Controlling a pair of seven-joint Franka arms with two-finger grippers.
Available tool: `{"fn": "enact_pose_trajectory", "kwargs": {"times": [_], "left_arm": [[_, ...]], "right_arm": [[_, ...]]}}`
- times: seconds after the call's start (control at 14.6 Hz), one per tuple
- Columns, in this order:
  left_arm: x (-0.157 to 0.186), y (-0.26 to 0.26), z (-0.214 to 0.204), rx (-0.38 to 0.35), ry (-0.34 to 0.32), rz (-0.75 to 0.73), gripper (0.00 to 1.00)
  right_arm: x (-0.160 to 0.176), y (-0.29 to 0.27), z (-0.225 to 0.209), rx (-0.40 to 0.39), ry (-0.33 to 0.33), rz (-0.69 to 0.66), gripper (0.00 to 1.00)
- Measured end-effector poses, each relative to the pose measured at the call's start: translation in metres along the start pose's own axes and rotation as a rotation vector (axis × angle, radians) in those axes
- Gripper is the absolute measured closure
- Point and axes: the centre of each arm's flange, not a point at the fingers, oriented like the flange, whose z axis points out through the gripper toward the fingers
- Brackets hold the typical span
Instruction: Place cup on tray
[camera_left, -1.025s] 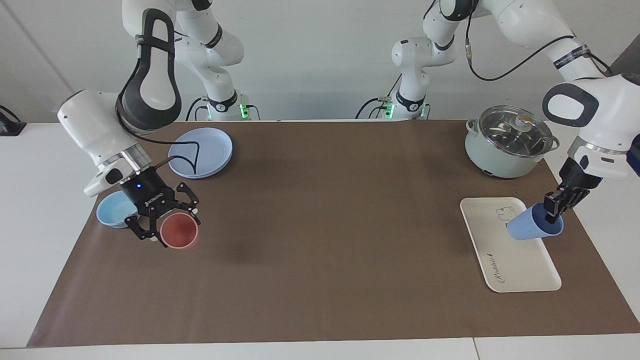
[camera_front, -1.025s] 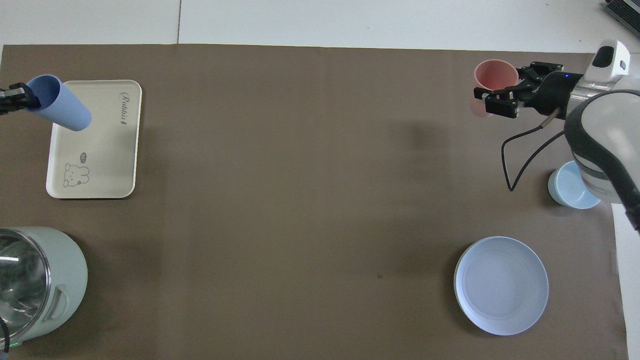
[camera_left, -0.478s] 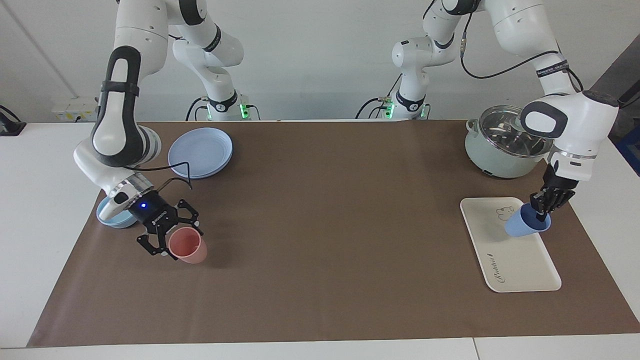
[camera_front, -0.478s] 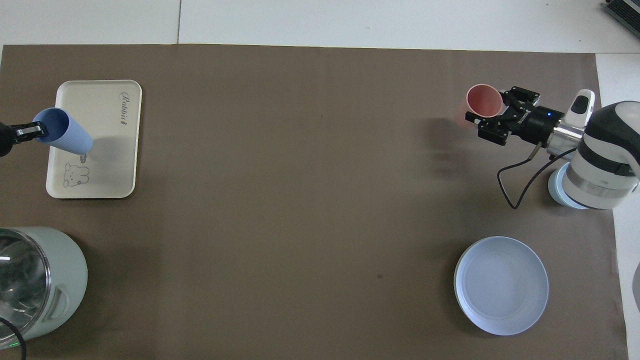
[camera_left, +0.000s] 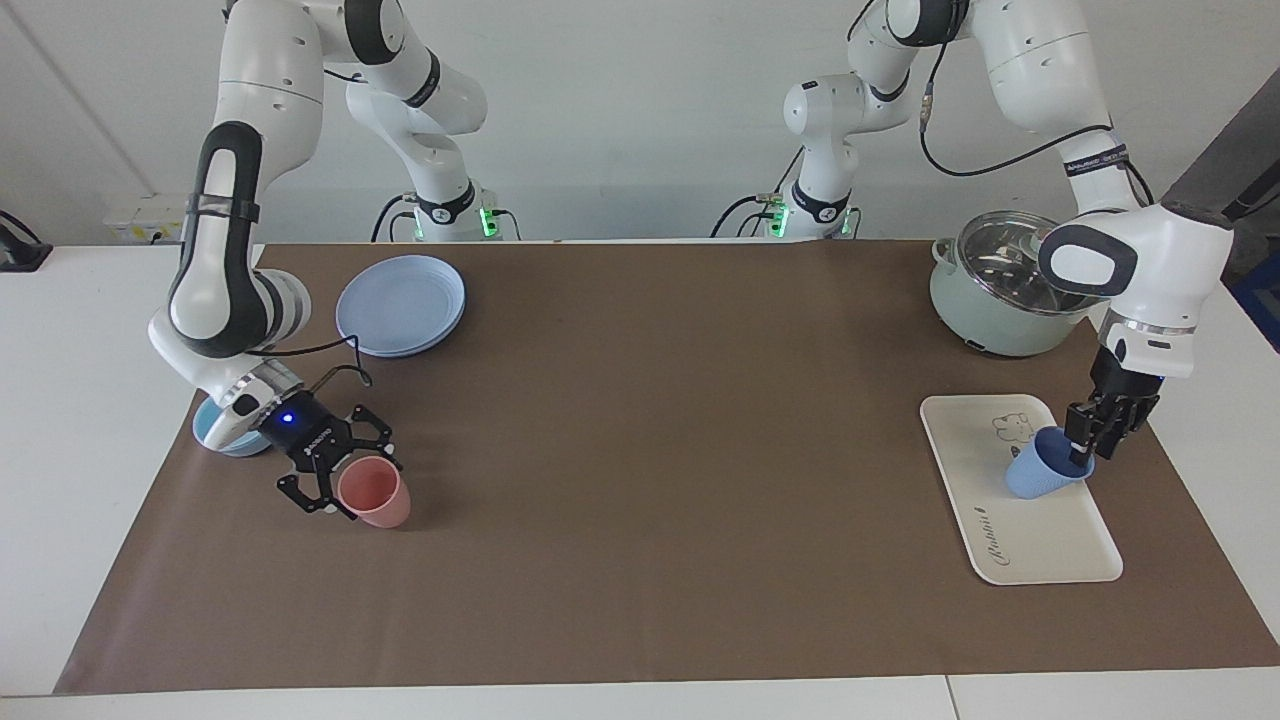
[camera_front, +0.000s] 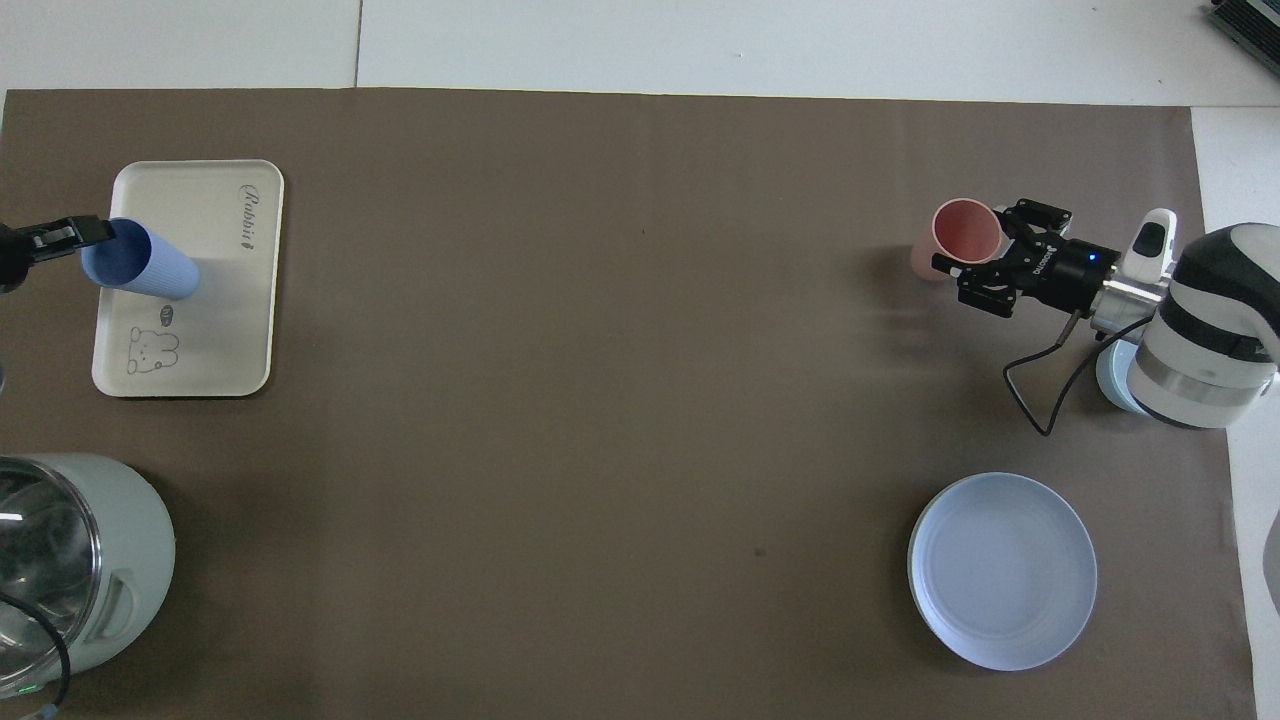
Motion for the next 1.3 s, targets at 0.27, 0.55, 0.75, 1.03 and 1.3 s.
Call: {"fn": "enact_pose_trajectory", "kwargs": {"times": [0.27,0.55,0.75,1.03,1.3], "left_arm": [[0.034,0.021,-0.027,-0.055,-0.069,0.05,0.0],[0.053,0.068,-0.064,-0.024,-0.227,0.18,0.0],[0.051,0.126,-0.082,0.012,-0.314,0.216,0.0],[0.045,0.155,-0.126,0.012,-0.34,0.229,0.0],[0.027,0.165,-0.195,0.047,-0.397,0.281,0.0]], "right_arm": [[-0.011,-0.009,0.001,0.005,0.001,-0.017,0.15],[-0.011,-0.012,0.0,0.007,0.0,-0.016,0.0],[-0.007,-0.012,-0.002,0.003,0.005,-0.022,0.0],[0.029,-0.014,-0.018,-0.036,0.028,-0.016,0.0],[0.083,-0.032,-0.031,-0.072,0.011,0.045,0.0]]}}
